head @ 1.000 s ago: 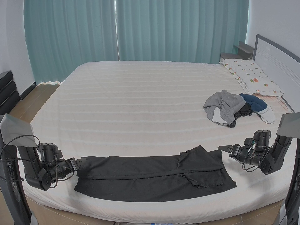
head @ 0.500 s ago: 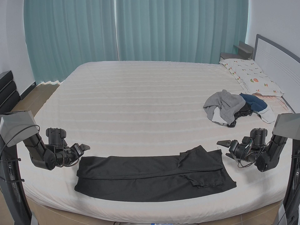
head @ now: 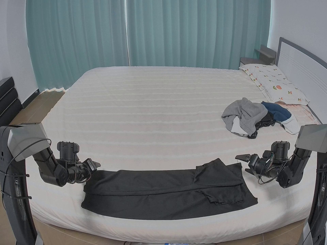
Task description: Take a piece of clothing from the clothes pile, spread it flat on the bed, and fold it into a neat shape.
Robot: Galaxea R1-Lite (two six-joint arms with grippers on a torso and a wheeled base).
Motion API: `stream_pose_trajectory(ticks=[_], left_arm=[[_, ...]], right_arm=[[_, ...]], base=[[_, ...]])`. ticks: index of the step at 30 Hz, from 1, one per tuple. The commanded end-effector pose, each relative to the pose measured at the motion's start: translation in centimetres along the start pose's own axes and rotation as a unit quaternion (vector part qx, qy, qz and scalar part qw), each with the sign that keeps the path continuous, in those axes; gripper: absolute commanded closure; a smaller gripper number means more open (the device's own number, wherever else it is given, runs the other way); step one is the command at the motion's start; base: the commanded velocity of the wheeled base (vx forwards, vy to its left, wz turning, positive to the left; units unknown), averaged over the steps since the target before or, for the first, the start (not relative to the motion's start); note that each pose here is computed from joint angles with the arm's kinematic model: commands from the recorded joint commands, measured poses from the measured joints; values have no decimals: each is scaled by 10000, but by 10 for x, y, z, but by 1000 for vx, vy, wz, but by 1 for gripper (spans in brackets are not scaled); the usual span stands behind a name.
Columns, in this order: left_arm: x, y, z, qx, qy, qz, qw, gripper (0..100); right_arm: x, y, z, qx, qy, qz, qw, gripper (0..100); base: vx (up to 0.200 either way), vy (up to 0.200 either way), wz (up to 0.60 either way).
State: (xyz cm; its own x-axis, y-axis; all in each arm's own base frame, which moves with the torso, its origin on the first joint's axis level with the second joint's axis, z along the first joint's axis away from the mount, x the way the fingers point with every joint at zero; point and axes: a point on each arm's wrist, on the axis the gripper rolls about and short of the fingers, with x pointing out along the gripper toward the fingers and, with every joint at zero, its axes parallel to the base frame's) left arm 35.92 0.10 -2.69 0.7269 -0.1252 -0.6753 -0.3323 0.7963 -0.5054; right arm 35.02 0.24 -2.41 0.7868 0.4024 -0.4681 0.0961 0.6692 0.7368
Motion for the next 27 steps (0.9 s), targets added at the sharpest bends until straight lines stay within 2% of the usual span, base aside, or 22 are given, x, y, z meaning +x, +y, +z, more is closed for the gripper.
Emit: stream_pose_trajectory(ticks=[1,7,11,16,27], left_arm=[[3,4,-3,-8,-35,180,9998,100],[5,9,-4,-56,-143,414,9990,100],[5,12,0,-116,-373,475,9981,100],[4,12,5,-440,-724,392,9956,100],[3,15,-3,-449,-656,354,9962,100]], right_arm=[[2,-2,-2,11,21,-32,10000,0],[3,-3,-3,13,22,-55,10000,0],[3,-3,-3,16,27,-60,10000,0],[3,-4,-4,22,48,-70,10000,0],[8,-5,-4,8,-44,-156,9999,0]], base=[[0,0,0],[0,0,0],[0,0,0],[0,0,0],[0,0,0]])
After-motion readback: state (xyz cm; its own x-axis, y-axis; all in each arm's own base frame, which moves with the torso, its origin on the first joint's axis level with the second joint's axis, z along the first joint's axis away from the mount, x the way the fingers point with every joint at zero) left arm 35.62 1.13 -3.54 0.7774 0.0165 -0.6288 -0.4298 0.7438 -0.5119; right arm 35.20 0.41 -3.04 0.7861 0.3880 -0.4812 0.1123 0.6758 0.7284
